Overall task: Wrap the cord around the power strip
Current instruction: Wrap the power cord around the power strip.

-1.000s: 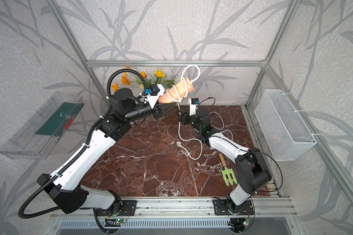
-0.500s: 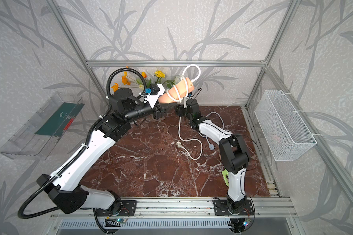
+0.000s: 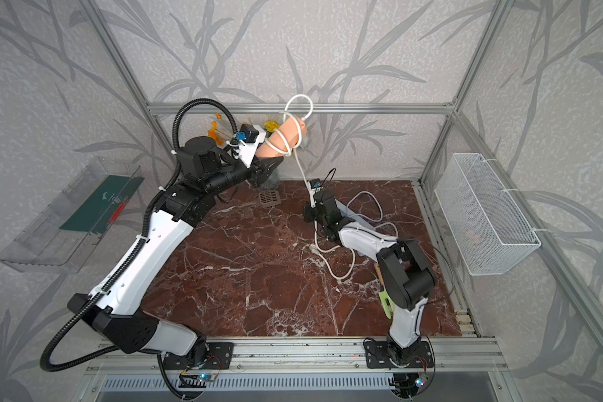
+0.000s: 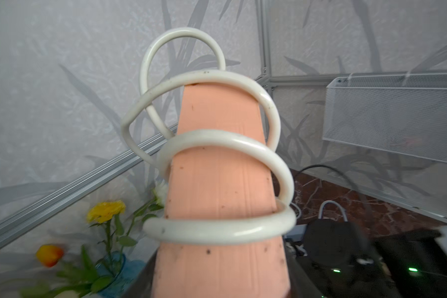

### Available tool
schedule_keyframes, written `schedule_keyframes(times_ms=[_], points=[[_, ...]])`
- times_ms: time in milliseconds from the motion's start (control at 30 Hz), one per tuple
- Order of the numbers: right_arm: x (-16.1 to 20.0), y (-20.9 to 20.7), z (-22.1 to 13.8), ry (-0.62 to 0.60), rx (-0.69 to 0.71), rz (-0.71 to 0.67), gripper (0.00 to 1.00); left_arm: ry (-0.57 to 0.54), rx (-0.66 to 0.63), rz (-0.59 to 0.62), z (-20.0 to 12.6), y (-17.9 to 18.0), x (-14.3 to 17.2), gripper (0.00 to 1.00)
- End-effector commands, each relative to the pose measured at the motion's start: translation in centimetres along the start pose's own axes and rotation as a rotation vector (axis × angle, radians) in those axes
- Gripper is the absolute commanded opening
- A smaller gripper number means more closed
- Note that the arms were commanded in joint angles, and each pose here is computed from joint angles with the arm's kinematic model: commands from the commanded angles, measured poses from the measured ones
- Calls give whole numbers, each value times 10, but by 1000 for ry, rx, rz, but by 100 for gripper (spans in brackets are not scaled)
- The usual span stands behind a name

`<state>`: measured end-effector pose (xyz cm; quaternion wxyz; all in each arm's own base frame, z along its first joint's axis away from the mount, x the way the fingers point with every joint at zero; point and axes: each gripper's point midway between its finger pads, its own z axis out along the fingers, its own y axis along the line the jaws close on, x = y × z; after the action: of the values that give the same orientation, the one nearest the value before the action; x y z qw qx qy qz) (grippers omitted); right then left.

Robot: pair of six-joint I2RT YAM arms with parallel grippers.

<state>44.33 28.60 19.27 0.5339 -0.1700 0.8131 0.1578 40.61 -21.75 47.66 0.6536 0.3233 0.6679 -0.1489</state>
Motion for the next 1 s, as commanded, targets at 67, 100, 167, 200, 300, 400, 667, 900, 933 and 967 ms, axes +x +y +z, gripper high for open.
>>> schedule_keyframes(times_ms=[67, 100, 167, 200, 300, 400, 667, 900, 933, 967], points=[[-46, 43, -96, -257, 10, -509, 0, 329, -168, 73, 3, 62, 86, 0], [-49, 49, -112, -291, -14, -557, 0, 391, -187, 94, 2, 71, 103, 0], [-64, 56, -145, -375, -50, -617, 0, 503, -225, 126, -1, 87, 135, 0], [-75, 57, -160, -412, -58, -638, 0, 555, -230, 146, -2, 91, 152, 0], [-115, 62, -196, -515, -65, -686, 0, 648, -188, 199, -1, 86, 188, 0], [-165, 64, -218, -628, -37, -674, 0, 683, -53, 228, 7, 55, 208, 0], [-277, -13, -182, -701, 7, -398, 0, 564, 338, 380, -7, -53, 211, 0], [-283, -78, -89, -539, -67, -195, 0, 340, 475, 411, -31, -122, 159, 0], [-280, -84, -76, -515, -81, -171, 0, 308, 492, 409, -33, -129, 149, 0], [-275, -88, -61, -475, -97, -149, 0, 265, 517, 397, -37, -138, 135, 0]])
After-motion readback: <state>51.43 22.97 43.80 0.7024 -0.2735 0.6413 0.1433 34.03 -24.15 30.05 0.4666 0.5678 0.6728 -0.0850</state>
